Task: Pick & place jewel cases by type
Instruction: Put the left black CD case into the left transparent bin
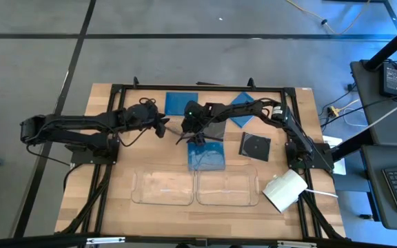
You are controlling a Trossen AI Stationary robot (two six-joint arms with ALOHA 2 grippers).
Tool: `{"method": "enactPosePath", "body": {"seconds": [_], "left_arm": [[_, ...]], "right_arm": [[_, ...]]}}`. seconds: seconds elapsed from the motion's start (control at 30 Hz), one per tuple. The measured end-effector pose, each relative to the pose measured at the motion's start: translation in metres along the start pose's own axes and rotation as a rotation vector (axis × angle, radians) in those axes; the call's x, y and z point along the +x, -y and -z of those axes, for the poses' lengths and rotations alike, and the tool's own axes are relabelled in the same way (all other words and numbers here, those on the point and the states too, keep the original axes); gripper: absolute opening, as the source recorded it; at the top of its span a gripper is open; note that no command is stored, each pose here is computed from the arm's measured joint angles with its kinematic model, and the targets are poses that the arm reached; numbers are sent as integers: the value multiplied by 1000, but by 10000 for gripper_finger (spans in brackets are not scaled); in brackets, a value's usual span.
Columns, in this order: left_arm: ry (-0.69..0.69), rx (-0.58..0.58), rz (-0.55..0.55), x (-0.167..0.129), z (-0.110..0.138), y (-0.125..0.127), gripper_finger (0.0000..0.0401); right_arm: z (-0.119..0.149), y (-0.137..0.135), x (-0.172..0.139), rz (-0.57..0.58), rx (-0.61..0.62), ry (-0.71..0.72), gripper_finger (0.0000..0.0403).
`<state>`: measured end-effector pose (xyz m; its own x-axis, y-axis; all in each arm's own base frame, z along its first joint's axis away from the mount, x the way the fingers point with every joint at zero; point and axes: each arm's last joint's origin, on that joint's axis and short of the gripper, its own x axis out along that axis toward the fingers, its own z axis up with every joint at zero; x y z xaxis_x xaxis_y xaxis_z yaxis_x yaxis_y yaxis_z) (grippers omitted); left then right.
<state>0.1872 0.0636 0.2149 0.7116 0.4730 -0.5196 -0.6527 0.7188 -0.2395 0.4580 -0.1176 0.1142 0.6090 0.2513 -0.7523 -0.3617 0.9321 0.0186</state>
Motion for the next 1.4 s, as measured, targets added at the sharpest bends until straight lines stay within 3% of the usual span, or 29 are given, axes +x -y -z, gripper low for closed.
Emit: {"method": "enactPosePath", "body": {"seconds": [0.27,0.5,0.6,0.7,0.97,1.13,1.4], "left_arm": [[5,22,-12,0,0,0,141],[4,22,-16,0,0,-1,141],[-75,81,10,-1,6,-2,141],[-188,215,59,-2,17,-1,141],[-341,352,79,-10,39,14,139],[-414,296,-65,-21,41,21,121],[-433,277,-66,-23,40,24,98]], "right_arm": [[-6,-4,3,19,-13,19,279],[-19,-16,9,22,-73,71,209],[-20,-20,11,28,-82,59,183],[-19,-19,10,42,-80,44,169],[-14,-11,6,51,-54,33,167],[-13,-7,5,62,-52,41,168],[-16,-7,4,75,-84,63,168]]}}
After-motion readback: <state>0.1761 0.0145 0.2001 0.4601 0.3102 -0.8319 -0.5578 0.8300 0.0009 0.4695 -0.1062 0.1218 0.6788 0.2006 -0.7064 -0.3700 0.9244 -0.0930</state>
